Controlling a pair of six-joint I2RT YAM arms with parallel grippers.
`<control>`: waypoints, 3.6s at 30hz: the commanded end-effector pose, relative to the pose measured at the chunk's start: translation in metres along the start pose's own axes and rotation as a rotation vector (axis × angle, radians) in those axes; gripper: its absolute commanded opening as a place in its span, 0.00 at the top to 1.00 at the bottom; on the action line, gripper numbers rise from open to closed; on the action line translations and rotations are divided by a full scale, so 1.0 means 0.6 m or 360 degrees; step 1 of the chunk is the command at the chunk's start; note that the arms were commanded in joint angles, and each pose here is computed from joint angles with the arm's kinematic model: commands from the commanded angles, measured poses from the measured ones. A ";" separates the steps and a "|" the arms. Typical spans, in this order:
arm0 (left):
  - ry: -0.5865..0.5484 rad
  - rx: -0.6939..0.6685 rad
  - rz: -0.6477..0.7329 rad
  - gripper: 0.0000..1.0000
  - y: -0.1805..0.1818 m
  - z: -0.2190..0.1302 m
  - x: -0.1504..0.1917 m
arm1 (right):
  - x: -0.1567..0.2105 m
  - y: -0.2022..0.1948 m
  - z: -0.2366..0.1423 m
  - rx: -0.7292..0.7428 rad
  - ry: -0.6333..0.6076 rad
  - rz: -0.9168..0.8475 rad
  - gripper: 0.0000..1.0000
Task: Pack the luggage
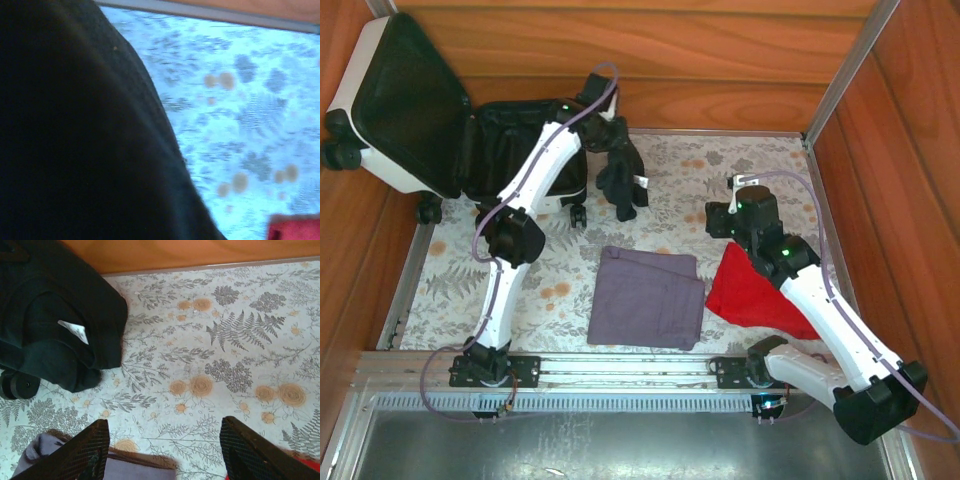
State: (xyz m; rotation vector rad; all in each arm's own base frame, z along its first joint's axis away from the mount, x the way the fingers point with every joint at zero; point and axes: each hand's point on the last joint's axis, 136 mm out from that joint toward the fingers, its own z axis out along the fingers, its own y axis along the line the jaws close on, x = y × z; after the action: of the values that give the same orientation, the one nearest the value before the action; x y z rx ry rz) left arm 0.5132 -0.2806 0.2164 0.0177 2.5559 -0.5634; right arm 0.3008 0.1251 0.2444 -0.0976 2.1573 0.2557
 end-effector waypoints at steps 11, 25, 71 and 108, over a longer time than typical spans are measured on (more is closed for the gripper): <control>-0.0309 -0.0138 0.0206 1.00 0.135 -0.106 -0.137 | 0.027 -0.005 0.011 0.0005 0.0078 0.0065 0.40; -0.0705 -0.0292 -0.0253 1.00 0.318 -0.138 -0.260 | 0.045 -0.014 0.005 0.0039 0.0134 0.0060 0.41; -0.0422 -0.0776 -0.0221 0.08 0.524 -0.246 -0.155 | 0.071 0.009 0.040 -0.0032 0.0313 0.0053 0.42; -0.0506 -0.0013 -0.0826 0.00 0.309 -0.349 0.458 | 0.344 0.399 0.101 0.0300 0.1283 -0.0101 0.25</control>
State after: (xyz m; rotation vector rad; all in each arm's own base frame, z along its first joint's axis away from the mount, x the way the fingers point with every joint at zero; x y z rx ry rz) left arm 0.2074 -0.0544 0.1754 -0.6175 2.2226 -0.6508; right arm 0.1937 0.4008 0.0832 -0.2588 2.9571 0.2120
